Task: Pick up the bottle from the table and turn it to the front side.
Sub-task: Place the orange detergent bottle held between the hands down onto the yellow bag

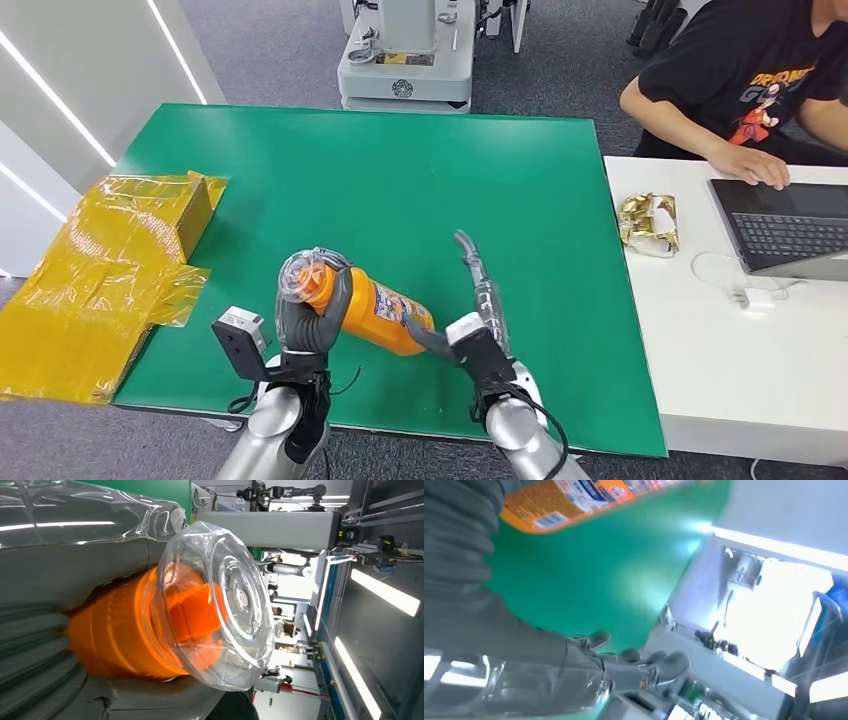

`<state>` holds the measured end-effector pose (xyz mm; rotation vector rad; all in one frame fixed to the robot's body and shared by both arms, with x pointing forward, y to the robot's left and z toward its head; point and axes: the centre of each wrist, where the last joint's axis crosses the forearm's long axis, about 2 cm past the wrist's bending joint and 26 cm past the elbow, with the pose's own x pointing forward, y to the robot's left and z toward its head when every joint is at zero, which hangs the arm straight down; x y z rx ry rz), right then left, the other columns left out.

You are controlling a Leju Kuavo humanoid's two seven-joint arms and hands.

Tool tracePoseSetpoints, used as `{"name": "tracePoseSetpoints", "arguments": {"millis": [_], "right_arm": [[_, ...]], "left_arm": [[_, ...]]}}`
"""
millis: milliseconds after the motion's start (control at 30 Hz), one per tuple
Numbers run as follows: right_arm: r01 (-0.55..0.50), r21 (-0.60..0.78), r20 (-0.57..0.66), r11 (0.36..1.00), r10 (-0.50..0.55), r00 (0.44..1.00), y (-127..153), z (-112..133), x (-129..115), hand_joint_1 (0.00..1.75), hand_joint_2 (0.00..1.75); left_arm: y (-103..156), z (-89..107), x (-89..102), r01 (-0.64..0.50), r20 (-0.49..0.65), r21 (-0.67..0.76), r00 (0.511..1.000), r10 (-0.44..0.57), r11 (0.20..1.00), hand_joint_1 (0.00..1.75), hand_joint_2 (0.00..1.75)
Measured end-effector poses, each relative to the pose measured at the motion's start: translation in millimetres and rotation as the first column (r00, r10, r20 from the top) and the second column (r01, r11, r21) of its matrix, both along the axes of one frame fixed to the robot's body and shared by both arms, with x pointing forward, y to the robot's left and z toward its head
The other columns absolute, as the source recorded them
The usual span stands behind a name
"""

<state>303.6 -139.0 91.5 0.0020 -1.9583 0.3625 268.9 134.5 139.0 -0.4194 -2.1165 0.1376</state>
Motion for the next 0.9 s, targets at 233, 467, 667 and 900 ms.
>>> {"name": "tracePoseSetpoints", "arguments": {"millis": [233,467,667,900], "right_arm": [[0.086,0.183,0.077,0.979,-0.102,0.992,6,7,-39,0.0,1.75],[0.073,0.35,0.137,0.934,-0.128,0.982,2,35,-64,0.0,1.75],[0.083,0.397,0.164,0.914,-0.16,0.973,-5,47,-69,0.0,1.75],[0.132,0.388,0.195,0.912,-0.221,0.956,-12,49,-75,0.0,1.75]], "left_arm": [[0,-3.0,0.6,0.002,-0.002,0.014,1.0,-0.002,1.0,1.75,1.75],[10,-1.0,7.7,-0.038,0.044,0.073,0.998,0.034,0.997,1.75,1.75],[17,-3.0,8.8,-0.053,0.048,0.095,0.998,0.048,0.994,1.75,1.75],[30,3.2,10.5,-0.166,0.133,0.22,0.981,0.139,0.961,1.75,1.75]]}}
